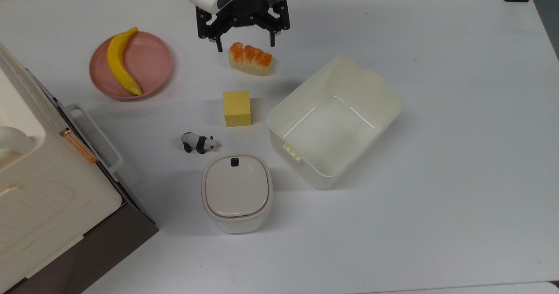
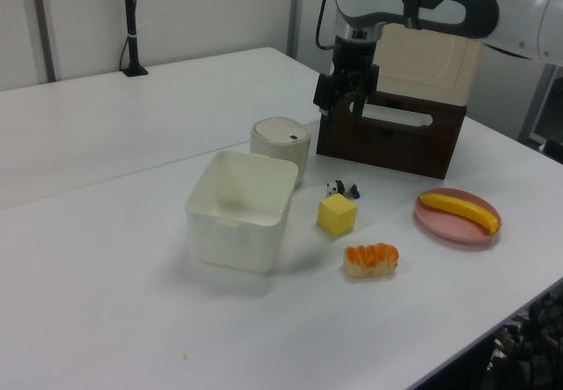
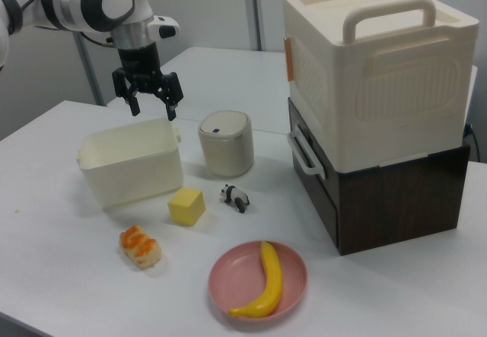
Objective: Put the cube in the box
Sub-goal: 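Lower the gripper onto the yellow cube, close it, and lift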
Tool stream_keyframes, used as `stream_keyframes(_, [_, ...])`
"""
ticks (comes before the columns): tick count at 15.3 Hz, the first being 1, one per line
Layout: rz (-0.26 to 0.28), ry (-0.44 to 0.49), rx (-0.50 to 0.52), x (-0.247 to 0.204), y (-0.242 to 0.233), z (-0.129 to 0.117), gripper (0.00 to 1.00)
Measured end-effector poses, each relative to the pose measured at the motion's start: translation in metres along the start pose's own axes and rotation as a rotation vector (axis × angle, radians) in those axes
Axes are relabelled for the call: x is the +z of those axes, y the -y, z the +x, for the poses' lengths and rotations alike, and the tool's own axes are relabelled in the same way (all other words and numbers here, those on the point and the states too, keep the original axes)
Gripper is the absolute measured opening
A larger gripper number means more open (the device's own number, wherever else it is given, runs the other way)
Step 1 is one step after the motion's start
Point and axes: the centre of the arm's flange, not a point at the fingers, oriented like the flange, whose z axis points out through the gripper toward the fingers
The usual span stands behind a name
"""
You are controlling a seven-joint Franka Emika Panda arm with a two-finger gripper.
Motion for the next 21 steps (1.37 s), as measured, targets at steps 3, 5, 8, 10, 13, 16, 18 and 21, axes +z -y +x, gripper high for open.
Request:
stream_keyframes(3, [0.001, 0.012, 0.008, 0.006, -0.001, -0.001, 1.0])
stream_keyframes(5, [0.001, 0.019, 0.01, 0.009, -0.003, -0.001, 1.0])
stream_keyframes(8, [0.002, 0.025, 0.008, 0.012, -0.003, -0.002, 1.0])
stream_keyframes(10, [0.003, 0.038, -0.012, 0.019, -0.004, -0.003, 1.0])
stream_keyframes(13, [-0.003, 0.042, -0.026, 0.062, -0.01, -0.001, 1.0])
stream_keyframes(16, [-0.05, 0.045, -0.045, 0.123, -0.014, -0.002, 1.0])
stream_keyframes(18, [-0.085, 0.084, -0.07, 0.162, -0.016, -0.004, 1.0])
stream_keyframes(21, [-0.094, 0.118, -0.101, 0.203, -0.022, -0.005, 1.0])
